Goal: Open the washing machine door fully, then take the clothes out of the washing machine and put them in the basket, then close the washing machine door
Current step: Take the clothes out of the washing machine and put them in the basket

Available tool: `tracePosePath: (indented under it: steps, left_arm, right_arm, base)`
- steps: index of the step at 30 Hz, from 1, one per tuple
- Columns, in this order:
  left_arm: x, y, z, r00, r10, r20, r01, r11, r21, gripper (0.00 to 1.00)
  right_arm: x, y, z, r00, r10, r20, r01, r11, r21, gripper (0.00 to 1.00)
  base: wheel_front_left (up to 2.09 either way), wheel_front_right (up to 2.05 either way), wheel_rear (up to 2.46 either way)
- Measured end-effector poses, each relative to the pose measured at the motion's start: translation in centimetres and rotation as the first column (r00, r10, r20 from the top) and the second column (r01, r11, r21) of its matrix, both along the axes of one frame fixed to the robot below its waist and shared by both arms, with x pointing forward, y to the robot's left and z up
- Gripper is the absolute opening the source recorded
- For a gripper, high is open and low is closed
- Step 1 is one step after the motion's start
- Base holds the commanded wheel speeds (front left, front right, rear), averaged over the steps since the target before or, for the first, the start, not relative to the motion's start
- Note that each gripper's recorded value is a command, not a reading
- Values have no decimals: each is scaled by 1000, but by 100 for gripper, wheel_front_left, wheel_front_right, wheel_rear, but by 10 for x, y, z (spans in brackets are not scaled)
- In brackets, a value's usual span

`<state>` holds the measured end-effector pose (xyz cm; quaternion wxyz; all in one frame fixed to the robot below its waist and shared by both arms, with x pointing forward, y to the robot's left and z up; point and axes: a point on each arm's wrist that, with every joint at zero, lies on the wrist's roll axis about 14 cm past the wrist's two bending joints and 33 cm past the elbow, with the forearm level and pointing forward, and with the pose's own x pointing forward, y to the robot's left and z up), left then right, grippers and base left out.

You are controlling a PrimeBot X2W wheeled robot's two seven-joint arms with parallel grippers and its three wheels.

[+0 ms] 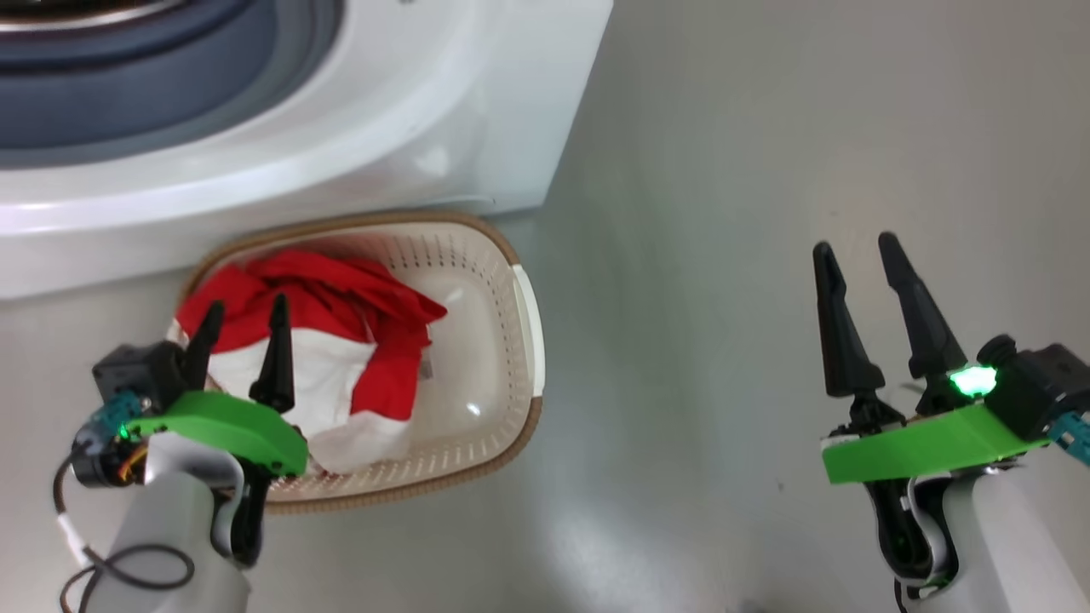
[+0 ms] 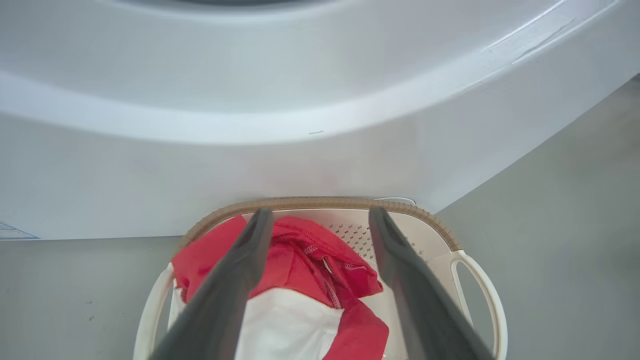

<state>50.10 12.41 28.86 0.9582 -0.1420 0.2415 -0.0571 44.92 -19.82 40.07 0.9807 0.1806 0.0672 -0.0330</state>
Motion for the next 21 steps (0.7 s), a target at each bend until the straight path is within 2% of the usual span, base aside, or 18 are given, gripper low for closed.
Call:
tracePosePath:
  steps: [9, 21]
  left_arm:
    - [-8, 16, 62, 988, 46, 150, -46, 999, -8, 100]
    - [-33, 37, 131, 943, 85, 323, -92, 996, 6, 100]
  right_arm:
    - [-16, 1, 27, 999, 0, 49, 0, 1000, -5, 100]
    - [-41, 5, 50, 996, 7, 89, -7, 1000, -4, 100]
  base:
    - [0, 0, 0]
    - [0, 0, 0]
